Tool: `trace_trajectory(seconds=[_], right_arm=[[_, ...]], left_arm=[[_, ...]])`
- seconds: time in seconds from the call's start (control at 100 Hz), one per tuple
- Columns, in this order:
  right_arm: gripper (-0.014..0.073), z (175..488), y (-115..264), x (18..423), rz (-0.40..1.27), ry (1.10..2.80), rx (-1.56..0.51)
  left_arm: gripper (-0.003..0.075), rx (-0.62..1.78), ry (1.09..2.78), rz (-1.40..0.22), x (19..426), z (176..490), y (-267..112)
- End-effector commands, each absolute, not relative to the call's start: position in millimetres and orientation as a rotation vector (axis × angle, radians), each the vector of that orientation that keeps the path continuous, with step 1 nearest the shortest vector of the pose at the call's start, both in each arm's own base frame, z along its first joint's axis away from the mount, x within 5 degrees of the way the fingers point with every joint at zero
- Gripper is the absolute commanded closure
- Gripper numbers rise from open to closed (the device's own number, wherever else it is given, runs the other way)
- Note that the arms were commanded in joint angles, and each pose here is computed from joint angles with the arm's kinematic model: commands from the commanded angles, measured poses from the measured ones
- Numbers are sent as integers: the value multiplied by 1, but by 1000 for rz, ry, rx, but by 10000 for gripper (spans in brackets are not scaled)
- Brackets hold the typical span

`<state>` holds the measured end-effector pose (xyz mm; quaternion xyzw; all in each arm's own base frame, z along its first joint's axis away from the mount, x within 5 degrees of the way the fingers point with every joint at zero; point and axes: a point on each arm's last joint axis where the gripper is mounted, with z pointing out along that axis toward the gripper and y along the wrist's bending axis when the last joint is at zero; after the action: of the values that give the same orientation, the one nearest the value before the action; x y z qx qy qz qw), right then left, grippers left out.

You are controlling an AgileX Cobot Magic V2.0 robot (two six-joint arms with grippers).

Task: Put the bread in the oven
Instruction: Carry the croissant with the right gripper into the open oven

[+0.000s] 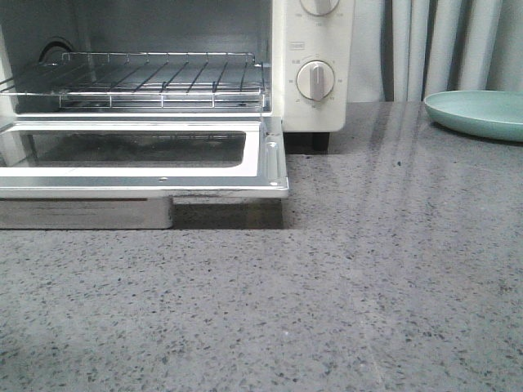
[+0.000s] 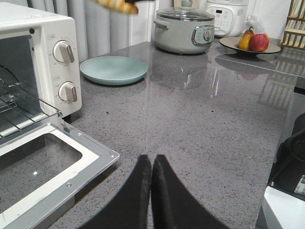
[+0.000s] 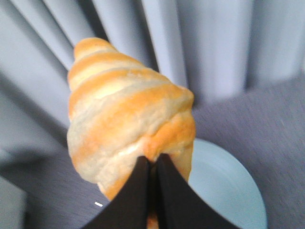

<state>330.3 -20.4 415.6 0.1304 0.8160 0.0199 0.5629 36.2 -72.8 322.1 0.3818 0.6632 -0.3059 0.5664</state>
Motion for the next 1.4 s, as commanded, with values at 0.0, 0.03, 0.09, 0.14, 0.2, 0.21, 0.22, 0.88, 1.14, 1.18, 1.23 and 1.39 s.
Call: trace_trajectory(seconds=[0.0,0.03,0.09,0.14,0.2,0.21,0.22,0.88,1.14,1.18,1.23,1.39], right_arm=[[666,470,-3,296,112,1681,213],[666,479,6,286,139,1654,183],[666,491,24,270,191,1618,125],[666,499,41,256,235,1591,52],[666,507,65,240,279,1555,-78],[666,508,67,238,278,1551,-98],[666,508,73,236,295,1545,-122],[664,422,263,219,382,1651,-905],[664,386,274,255,328,1727,-901],[664,385,272,260,325,1723,-889],[664,383,271,265,324,1716,-876],[664,384,266,276,326,1689,-839]], left_arm=[[742,837,1518,-752,36,336,-72],[742,840,1520,-745,36,336,-72],[742,845,1523,-732,36,335,-72],[742,849,1525,-722,37,335,-72],[741,852,1526,-712,37,335,-71],[742,851,1526,-712,37,335,-71],[742,851,1526,-712,37,335,-71],[742,893,1535,-743,34,333,-73],[742,899,1532,-783,31,333,-75],[742,902,1531,-796,31,333,-75],[742,908,1530,-814,29,333,-76],[742,930,1532,-834,27,333,-77]])
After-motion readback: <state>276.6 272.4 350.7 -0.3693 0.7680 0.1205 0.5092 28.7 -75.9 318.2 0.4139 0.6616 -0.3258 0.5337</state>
